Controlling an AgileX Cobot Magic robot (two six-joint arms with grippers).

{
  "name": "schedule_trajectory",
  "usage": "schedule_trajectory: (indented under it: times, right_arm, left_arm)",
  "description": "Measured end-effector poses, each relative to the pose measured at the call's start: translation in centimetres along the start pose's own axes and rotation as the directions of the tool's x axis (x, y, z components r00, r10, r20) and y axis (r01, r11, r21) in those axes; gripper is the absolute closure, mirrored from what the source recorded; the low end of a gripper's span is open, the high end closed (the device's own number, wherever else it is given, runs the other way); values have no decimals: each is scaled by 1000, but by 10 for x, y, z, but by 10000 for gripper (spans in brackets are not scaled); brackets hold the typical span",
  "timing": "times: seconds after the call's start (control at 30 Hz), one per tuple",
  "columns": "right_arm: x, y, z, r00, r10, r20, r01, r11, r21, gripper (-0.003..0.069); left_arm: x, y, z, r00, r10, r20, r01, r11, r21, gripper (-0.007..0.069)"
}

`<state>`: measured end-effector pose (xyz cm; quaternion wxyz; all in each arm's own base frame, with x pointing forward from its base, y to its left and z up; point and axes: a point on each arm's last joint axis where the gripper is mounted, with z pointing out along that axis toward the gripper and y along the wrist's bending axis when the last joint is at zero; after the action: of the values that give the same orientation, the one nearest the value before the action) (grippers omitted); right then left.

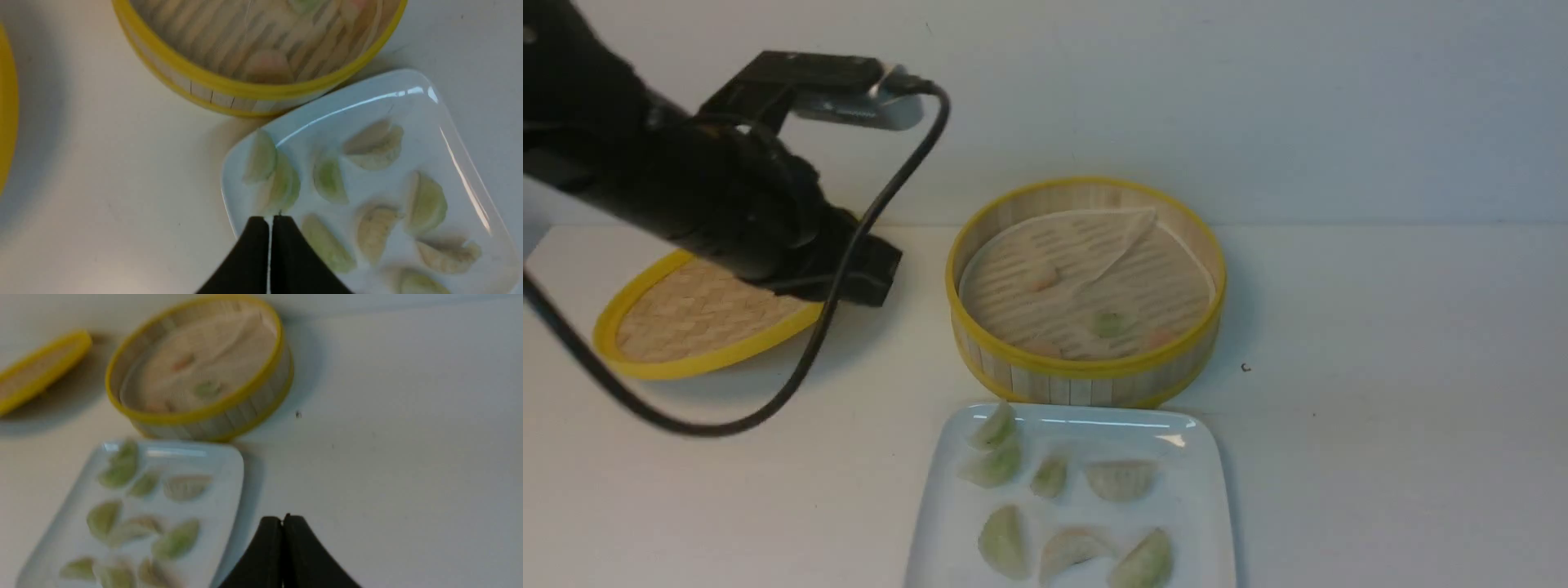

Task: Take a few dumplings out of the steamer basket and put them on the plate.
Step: Use the left arm to grab a dumpling from the steamer

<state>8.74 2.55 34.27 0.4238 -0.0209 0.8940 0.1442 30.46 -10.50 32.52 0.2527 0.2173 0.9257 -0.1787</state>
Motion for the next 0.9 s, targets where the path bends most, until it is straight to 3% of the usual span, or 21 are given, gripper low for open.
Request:
schedule_trajectory:
  times: [0.2,0.5,0.67,0.9]
  right_arm:
    - [-11,-1,15,993,-6,-115,4,1000,-11,669]
    - [-13,7,15,993,44,-109,-55,994,-92,669]
    - [-12,7,15,993,47,-111,-58,994,-97,669]
    - [-8,8,14,984,60,-166,-78,992,-102,669]
  left_arm:
    - [-50,6,43,990,143,-7,-143,990,8,631]
    - [-97,36,119,982,188,-22,-188,982,-15,623]
    - [-103,47,165,981,190,-41,-191,982,-8,550]
    - [-94,50,228,978,204,-50,-206,978,-22,321]
